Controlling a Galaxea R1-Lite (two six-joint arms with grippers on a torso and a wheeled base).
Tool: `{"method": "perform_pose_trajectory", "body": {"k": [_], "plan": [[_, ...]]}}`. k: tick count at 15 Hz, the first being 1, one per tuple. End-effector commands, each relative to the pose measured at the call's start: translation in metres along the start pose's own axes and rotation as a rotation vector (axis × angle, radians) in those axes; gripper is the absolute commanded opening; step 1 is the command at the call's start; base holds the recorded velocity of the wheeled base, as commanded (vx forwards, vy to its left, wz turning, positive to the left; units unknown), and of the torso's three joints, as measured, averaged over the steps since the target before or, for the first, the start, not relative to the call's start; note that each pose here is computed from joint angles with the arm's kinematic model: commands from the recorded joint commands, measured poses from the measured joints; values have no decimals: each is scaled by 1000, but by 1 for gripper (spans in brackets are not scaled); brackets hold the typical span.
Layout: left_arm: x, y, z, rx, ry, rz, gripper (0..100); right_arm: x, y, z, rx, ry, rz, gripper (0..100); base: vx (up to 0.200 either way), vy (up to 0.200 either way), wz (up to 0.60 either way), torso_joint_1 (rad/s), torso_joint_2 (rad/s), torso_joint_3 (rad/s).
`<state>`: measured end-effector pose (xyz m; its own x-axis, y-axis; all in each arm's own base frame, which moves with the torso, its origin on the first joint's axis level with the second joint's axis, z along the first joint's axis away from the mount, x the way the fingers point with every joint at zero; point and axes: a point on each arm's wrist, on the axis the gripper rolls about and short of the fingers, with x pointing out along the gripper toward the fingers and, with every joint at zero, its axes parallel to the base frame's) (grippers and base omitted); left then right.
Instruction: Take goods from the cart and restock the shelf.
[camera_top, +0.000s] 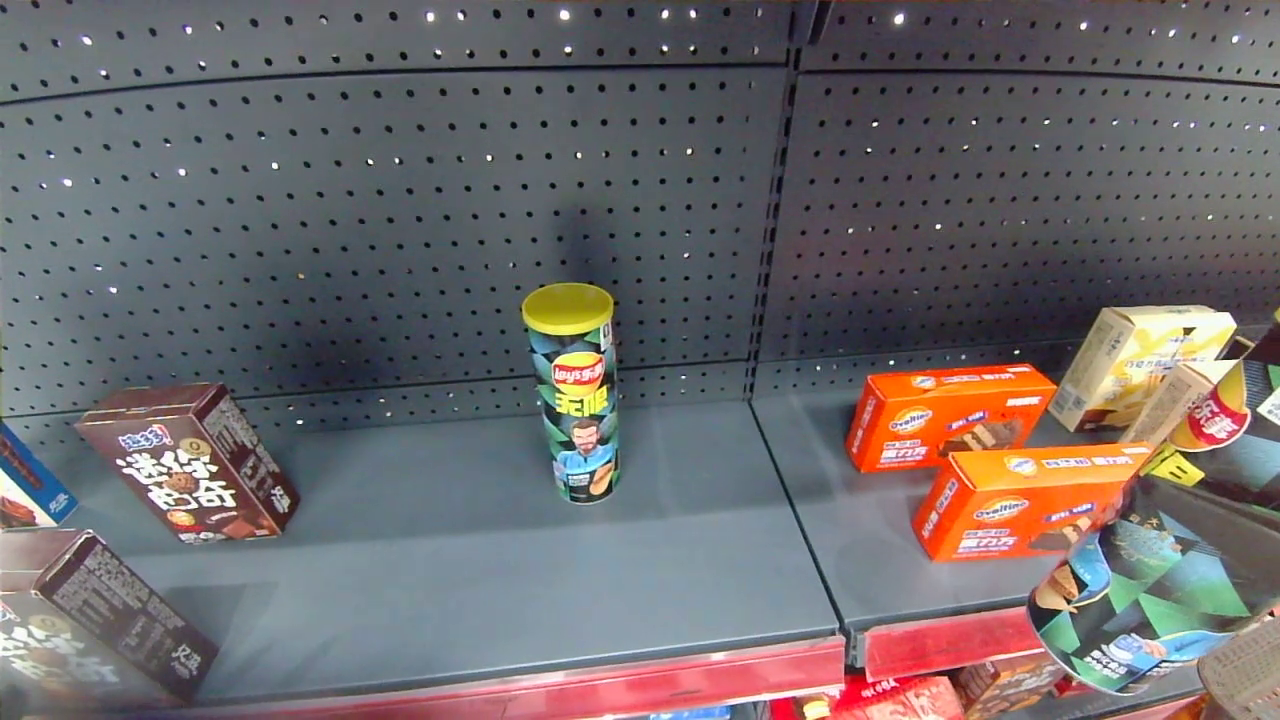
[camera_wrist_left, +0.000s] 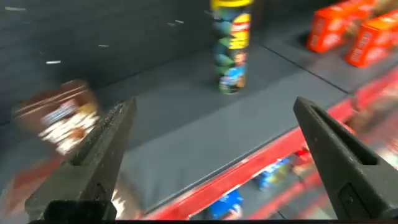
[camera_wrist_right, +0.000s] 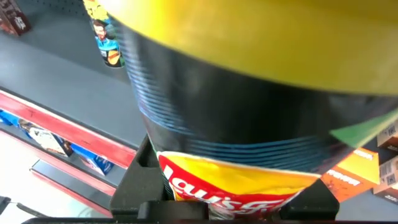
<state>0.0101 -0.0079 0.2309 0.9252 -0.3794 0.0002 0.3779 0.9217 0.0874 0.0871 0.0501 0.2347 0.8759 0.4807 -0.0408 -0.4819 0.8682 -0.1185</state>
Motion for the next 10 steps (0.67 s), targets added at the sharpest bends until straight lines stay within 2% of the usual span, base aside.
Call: {"method": "perform_pose_trajectory", "body": {"k": [1,2,4,5,6,10], "plan": [[56,19,23,-46,130,-89,100,2,-1,0,0,6,-6,0,0,0,0,0,0,0],[73,22,29,-52,156,-122,100,3,-1,0,0,7,-4,0,0,0,0,0,0,0],[110,21,38,-46,168,-220,100,3,-1,0,0,7,-6,0,0,0,0,0,0,0],[121,20,37,-35,173,-237,100,3,-1,0,0,9,-7,0,0,0,0,0,0,0],[144,22,29,-16,192,-254,100,3,-1,-1,0,12,-7,0,0,0,0,0,0,0],[185,26,7,-29,261,-266,100,6,0,-2,0,24,-2,0,0,0,0,0,0,0]]}}
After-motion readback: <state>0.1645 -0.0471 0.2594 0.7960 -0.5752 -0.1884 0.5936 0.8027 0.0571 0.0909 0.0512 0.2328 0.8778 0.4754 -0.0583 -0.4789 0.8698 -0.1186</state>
